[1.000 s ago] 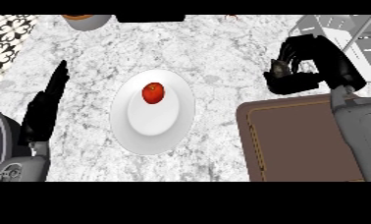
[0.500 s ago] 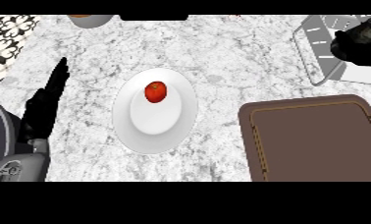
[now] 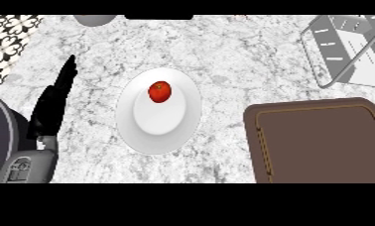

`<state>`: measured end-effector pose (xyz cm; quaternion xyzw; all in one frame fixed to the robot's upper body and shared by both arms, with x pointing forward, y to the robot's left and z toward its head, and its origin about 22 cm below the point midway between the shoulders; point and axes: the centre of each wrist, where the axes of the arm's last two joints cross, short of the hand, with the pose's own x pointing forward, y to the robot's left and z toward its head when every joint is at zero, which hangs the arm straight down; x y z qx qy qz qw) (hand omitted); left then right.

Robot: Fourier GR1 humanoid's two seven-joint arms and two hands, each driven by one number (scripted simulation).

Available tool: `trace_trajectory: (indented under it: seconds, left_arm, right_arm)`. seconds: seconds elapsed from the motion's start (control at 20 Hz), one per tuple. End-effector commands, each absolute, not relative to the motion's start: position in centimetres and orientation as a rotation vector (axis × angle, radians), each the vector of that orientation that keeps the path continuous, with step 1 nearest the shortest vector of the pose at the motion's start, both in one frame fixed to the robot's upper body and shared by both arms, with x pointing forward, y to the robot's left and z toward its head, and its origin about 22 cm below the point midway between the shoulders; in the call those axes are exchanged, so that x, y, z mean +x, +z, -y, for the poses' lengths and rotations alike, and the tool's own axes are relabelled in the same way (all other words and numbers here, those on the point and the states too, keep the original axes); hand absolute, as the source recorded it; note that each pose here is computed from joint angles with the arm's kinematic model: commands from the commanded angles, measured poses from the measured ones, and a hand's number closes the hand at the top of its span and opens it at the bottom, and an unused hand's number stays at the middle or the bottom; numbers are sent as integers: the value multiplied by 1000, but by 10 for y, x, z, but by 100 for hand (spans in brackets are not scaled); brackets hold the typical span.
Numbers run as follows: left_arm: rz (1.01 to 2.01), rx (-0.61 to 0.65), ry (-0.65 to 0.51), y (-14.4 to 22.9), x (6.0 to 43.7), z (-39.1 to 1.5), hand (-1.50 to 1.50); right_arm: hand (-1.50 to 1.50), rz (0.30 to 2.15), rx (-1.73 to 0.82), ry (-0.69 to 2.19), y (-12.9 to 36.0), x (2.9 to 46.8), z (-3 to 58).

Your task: Pick the eggplant from the tray and place it in the tiered basket

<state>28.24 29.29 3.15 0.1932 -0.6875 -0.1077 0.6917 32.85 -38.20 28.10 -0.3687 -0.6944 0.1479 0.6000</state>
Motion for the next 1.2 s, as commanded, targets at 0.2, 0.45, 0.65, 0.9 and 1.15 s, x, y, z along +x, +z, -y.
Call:
trace_trajectory:
  seconds: [0.2,0.45,0.65,0.9,1.15]
  left_arm:
    - [1543,417,-236,36,290,-287,0]
    - [1566,401,-244,35,290,-299,0]
    - [1580,409,-259,46,290,-266,0]
    - [1554,401,-261,46,299,-287,0]
    - [1566,387,-250,30,293,-268,0]
  right_arm:
    - [150,1584,-978,458,257,361,415]
    - [150,1461,-1250,520,254,357,445]
    - [150,1356,-1361,557,235,359,472]
    - [150,1342,-1361,561,238,372,483]
    - [150,1379,-1267,607,210,364,502]
